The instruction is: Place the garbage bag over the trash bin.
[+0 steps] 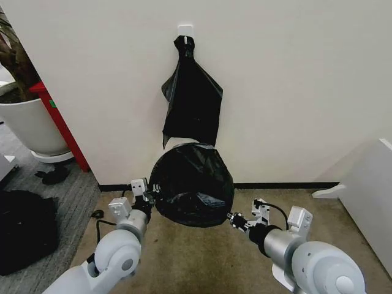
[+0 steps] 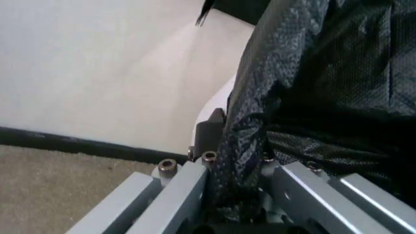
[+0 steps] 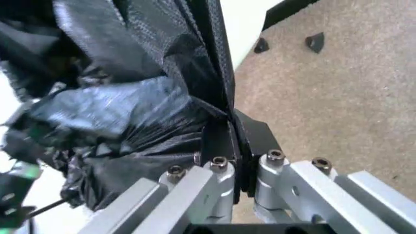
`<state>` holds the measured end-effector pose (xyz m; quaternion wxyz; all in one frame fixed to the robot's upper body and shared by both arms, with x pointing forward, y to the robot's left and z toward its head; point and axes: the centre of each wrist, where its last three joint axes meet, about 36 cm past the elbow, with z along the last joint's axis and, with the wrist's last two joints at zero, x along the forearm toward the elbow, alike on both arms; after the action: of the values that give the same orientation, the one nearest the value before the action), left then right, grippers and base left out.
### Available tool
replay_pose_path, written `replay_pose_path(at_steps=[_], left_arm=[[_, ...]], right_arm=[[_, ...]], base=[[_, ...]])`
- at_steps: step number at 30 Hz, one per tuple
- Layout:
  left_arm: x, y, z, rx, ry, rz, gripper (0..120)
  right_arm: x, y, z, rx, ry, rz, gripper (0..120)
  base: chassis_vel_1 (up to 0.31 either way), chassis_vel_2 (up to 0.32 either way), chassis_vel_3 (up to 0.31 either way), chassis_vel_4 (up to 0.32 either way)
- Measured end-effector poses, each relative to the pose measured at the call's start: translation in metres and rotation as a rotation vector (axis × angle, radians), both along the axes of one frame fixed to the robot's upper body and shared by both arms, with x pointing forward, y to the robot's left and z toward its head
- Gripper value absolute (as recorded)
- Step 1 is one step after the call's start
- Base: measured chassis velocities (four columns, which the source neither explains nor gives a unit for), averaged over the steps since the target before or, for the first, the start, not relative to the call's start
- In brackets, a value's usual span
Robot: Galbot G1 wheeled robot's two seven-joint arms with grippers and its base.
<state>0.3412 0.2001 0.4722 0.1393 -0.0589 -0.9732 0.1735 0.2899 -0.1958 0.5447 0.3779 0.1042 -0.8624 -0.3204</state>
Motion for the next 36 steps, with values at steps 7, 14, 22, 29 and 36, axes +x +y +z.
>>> replay_pose_path(at_steps=[7, 14, 22, 29, 36], left_arm=[[-0.002, 0.001, 0.009, -0.034, 0.025, 0.006, 0], [-0.007, -0.001, 0.010, -0.053, 0.047, 0.005, 0], [-0.007, -0.002, 0.010, -0.060, 0.058, 0.007, 0], [0.008, 0.002, 0.006, -0.046, 0.039, 0.050, 0], [0.022, 0.004, 0.003, -0.029, 0.018, 0.090, 0]], right_arm=[[0.005, -0.003, -0.020, -0.060, -0.059, 0.052, 0], [0.009, -0.004, -0.036, -0.112, -0.144, 0.058, 0], [0.009, -0.005, -0.043, -0.155, -0.219, 0.056, 0], [-0.007, -0.009, -0.014, -0.146, -0.180, 0.022, 19], [-0.013, -0.012, 0.006, -0.101, -0.131, -0.060, 47]], base=[[0.000, 0.000, 0.000, 0.000], [0.000, 0.000, 0.000, 0.000], [0.000, 0.000, 0.000, 0.000], [0.000, 0.000, 0.000, 0.000], [0.000, 0.000, 0.000, 0.000]])
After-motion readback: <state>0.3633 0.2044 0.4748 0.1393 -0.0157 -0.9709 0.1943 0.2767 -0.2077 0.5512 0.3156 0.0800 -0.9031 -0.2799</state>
